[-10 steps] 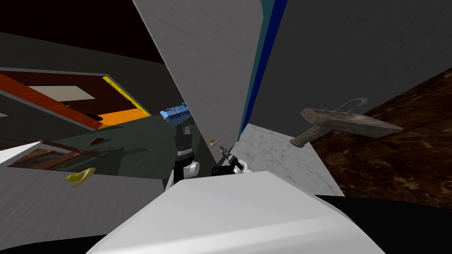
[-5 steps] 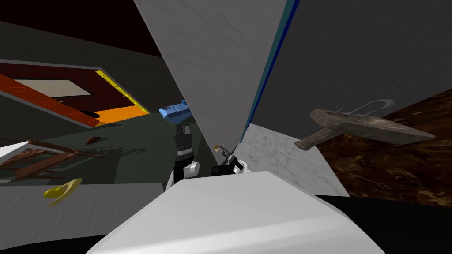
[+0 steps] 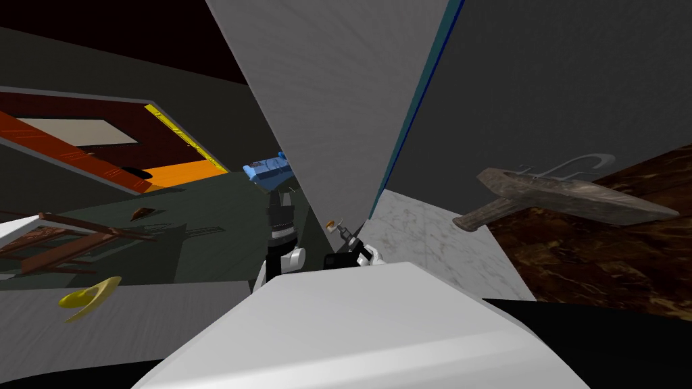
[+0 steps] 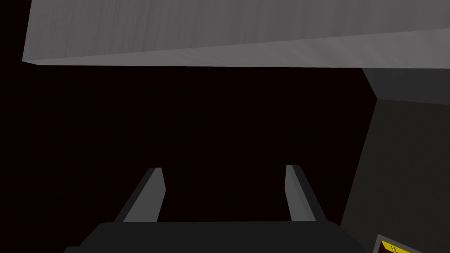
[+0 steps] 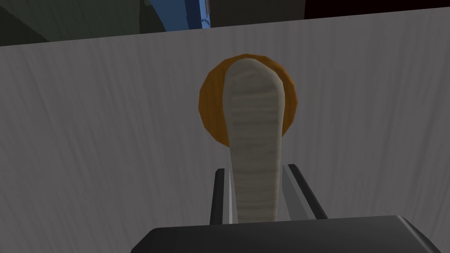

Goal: Push the door open

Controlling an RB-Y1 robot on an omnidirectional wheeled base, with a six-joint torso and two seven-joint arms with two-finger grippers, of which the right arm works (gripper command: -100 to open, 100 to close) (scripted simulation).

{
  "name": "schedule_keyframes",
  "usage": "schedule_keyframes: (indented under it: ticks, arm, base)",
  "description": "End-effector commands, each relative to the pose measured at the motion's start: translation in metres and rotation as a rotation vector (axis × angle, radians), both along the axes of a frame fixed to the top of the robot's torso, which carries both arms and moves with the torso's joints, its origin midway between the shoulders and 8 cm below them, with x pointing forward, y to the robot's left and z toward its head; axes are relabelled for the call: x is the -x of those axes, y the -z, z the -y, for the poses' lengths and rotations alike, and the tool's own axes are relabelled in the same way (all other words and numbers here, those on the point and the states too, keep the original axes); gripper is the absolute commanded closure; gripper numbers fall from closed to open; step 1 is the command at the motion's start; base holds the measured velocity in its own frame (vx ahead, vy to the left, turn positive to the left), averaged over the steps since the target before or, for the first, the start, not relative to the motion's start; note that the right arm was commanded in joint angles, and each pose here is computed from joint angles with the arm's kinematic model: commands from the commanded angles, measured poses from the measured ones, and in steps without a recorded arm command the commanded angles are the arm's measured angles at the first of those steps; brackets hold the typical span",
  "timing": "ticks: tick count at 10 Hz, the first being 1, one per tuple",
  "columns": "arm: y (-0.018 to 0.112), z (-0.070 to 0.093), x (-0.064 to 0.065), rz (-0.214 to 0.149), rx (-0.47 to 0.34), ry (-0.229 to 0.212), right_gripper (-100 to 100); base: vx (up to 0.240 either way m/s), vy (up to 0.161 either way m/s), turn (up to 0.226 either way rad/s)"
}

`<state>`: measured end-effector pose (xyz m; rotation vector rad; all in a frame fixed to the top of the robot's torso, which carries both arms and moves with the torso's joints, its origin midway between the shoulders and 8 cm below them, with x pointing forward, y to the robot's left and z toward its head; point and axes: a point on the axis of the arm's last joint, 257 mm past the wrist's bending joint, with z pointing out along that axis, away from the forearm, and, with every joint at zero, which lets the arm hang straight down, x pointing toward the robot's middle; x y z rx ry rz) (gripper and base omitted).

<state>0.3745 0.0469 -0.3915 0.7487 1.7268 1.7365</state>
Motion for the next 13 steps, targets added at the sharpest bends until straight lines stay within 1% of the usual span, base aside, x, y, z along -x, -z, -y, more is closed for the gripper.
schedule_keyframes:
  ticks: [1,3,4,5,7,8,9,10,11,13]
  arm:
    - [0.0,0.0,0.001,0.0,-0.001,0.0,100]
    - [0.0,0.0,0.001,0.0,-0.001,0.0,100]
    - [0.004,0.011,-0.006,-0.003,0.011,0.025,100]
    - [0.004,0.013,-0.008,-0.002,0.012,0.032,100]
    - [0.004,0.026,-0.017,0.001,0.019,0.066,100]
    - [0.004,0.03,-0.02,0.001,0.021,0.076,100]
    - [0.005,0.038,-0.026,0.003,0.024,0.098,100]
    - [0.005,0.042,-0.029,0.004,0.026,0.109,100]
    - [0.005,0.05,-0.035,0.005,0.029,0.133,100]
    - [0.004,0.059,-0.041,0.007,0.032,0.159,100]
  base:
    - [-0.012,-0.011,-0.005]
    - [-0.004,-0.003,-0.002]
    - [0.052,0.105,-0.019]
    - [0.067,0.177,-0.054]
    - [0.083,0.177,-0.042]
    - [0.107,0.158,-0.023]
    - [0.117,0.143,-0.027]
    - [0.113,0.16,-0.021]
    - [0.119,0.185,-0.041]
    - [0.12,0.134,-0.039]
